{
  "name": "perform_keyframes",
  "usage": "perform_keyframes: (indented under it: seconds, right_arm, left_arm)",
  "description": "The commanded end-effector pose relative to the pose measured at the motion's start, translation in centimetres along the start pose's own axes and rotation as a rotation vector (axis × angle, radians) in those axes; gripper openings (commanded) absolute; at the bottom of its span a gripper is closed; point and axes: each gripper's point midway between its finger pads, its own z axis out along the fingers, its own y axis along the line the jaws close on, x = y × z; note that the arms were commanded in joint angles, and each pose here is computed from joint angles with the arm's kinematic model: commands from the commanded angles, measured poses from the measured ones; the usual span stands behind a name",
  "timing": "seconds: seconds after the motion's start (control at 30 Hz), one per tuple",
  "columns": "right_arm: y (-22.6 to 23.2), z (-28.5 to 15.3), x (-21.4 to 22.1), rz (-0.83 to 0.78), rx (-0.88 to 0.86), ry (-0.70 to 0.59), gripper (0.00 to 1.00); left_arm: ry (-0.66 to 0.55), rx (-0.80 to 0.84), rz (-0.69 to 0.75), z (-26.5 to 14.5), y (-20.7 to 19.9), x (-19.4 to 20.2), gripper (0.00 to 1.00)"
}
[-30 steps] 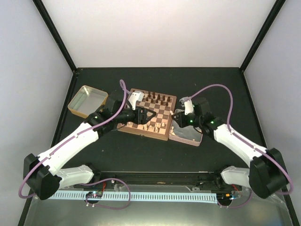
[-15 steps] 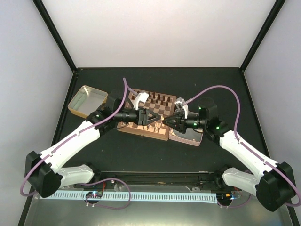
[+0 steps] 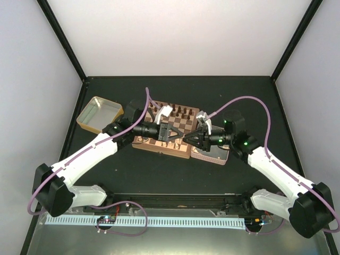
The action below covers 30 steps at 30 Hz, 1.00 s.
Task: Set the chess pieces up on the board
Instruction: Place the chess piece on the chessboard.
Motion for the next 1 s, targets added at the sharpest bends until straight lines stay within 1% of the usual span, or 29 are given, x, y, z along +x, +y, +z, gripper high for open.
perform_keyframes:
  seconds: [0.0,0.07,0.1,0.13,0.17,0.23,0.3,0.37,0.43,0.5,0.6,0.67,0.77,0.9,0.97]
  right_arm:
    - [1.2,0.1,-0.8,-0.047,-0.04,0.002,0.09]
    - [1.0,0.1,-0.7,-0.042,-0.031,0.006,0.09]
    - [0.8,0.2,-0.8,-0.04,-0.024,0.006,0.11]
    - [0.5,0.2,-0.8,-0.035,-0.007,0.005,0.15]
    - [0.3,0.2,-0.7,-0.028,0.007,0.005,0.22]
    - [-0.4,0.1,-0.6,-0.018,0.044,0.004,0.41]
    - [-1.3,0.0,-0.4,-0.001,0.092,-0.002,0.51]
    - [-2.5,-0.1,-0.1,0.021,0.161,-0.011,0.56]
    - [-4.2,-0.5,0.3,0.054,0.249,-0.025,0.59]
    - [-6.7,-1.1,0.7,0.103,0.383,-0.05,0.61]
    - [-9.1,-2.0,1.2,0.158,0.523,-0.063,0.61]
    - [-10.2,-2.6,1.5,0.187,0.588,-0.067,0.61]
    - [-11.0,-3.1,1.6,0.208,0.642,-0.078,0.61]
    - [-11.5,-3.4,1.7,0.227,0.673,-0.089,0.61]
    - [-11.6,-3.5,1.9,0.236,0.678,-0.089,0.61]
  left_arm:
    - [-0.014,0.045,0.039,-0.4,-1.8,-1.2,0.16]
    - [-0.012,0.047,0.042,-0.3,-1.7,-1.2,0.06]
    - [-0.011,0.045,0.044,-0.3,-1.7,-1.2,0.03]
    - [-0.01,0.042,0.045,-0.3,-1.6,-1.2,0.02]
    - [-0.012,0.033,0.048,-0.3,-1.4,-1.2,0.02]
    - [-0.034,-0.02,0.056,-0.5,-0.6,-1.3,0.02]
    - [-0.062,-0.116,0.059,-1.0,0.9,-1.4,0.02]
    - [-0.116,-0.259,0.065,-2.1,3.0,-1.7,0.02]
    - [-0.185,-0.433,0.07,-3.8,5.6,-2.2,0.01]
    - [-0.244,-0.603,0.063,-5.8,8.2,-2.3,0.02]
    - [-0.29,-0.807,0.036,-8.2,11.7,-1.5,0.02]
    - [-0.289,-0.869,0.026,-8.7,13.2,-0.9,0.01]
    - [-0.249,-0.896,0.003,-7.8,15.0,-0.1,0.02]
    - [-0.21,-0.934,-0.023,-6.7,17.4,0.4,0.02]
    - [-0.203,-0.925,-0.017,-6.0,18.1,0.5,0.02]
